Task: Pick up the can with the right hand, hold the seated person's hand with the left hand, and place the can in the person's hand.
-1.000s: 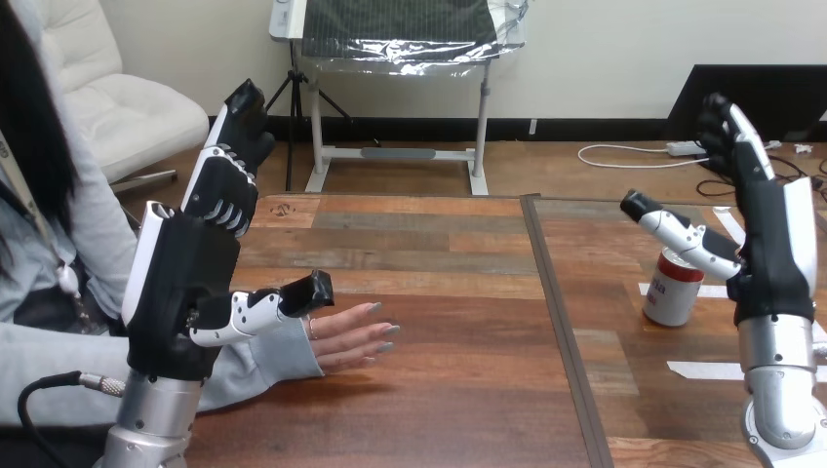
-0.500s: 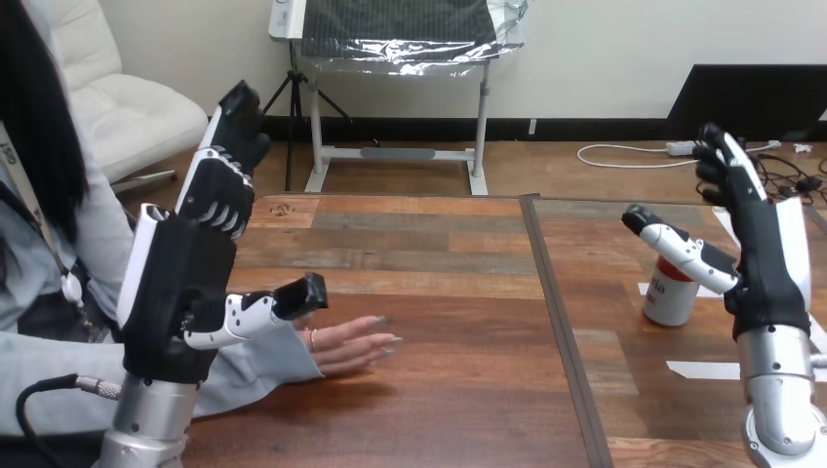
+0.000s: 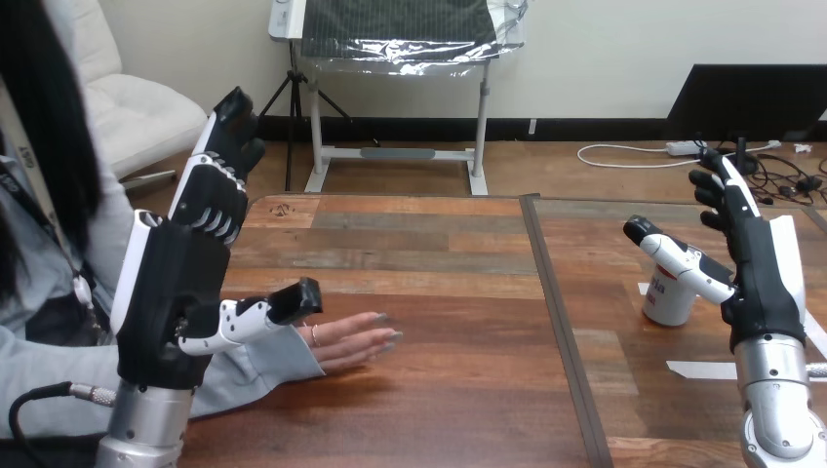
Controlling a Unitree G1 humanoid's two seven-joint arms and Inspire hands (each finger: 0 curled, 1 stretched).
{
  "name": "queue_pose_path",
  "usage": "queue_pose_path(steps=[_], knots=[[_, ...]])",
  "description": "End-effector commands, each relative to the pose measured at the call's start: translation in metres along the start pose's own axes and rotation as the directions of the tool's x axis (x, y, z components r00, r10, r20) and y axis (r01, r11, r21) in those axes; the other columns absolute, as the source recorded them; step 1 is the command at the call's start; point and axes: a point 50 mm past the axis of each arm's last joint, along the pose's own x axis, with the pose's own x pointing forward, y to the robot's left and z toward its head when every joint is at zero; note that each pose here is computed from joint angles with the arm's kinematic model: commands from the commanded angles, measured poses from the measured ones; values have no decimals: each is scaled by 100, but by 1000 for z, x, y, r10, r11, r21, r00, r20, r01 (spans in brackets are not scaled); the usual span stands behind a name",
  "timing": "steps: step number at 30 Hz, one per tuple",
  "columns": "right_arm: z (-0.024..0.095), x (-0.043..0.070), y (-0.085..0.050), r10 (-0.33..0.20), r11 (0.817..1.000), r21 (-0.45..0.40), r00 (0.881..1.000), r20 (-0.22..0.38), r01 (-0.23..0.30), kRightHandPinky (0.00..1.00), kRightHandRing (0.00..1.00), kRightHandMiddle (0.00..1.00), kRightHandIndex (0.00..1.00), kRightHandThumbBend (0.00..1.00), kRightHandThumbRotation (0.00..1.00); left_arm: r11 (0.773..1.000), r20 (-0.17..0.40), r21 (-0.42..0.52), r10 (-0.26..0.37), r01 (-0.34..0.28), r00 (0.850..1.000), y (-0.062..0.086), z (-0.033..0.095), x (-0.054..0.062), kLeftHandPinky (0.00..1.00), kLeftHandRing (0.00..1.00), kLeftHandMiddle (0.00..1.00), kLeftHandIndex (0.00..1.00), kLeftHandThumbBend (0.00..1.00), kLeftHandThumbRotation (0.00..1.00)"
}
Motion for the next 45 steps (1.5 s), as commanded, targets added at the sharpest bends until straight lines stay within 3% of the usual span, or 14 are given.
queue_pose_path(steps=[1,13,45], knots=[[21,20,5,-37,997,66,997,68,33,87,90,89,95,100,55,999,52,39,-4,2,999,5,5,11,95,99,100,96,100,44],[20,18,9,-30,993,116,998,58,23,86,90,89,96,100,52,999,42,31,-15,13,999,6,4,10,95,99,100,97,100,45],[17,15,12,-22,995,97,999,50,17,86,89,89,95,100,53,1000,40,12,-25,24,999,8,4,9,98,100,100,97,100,44]])
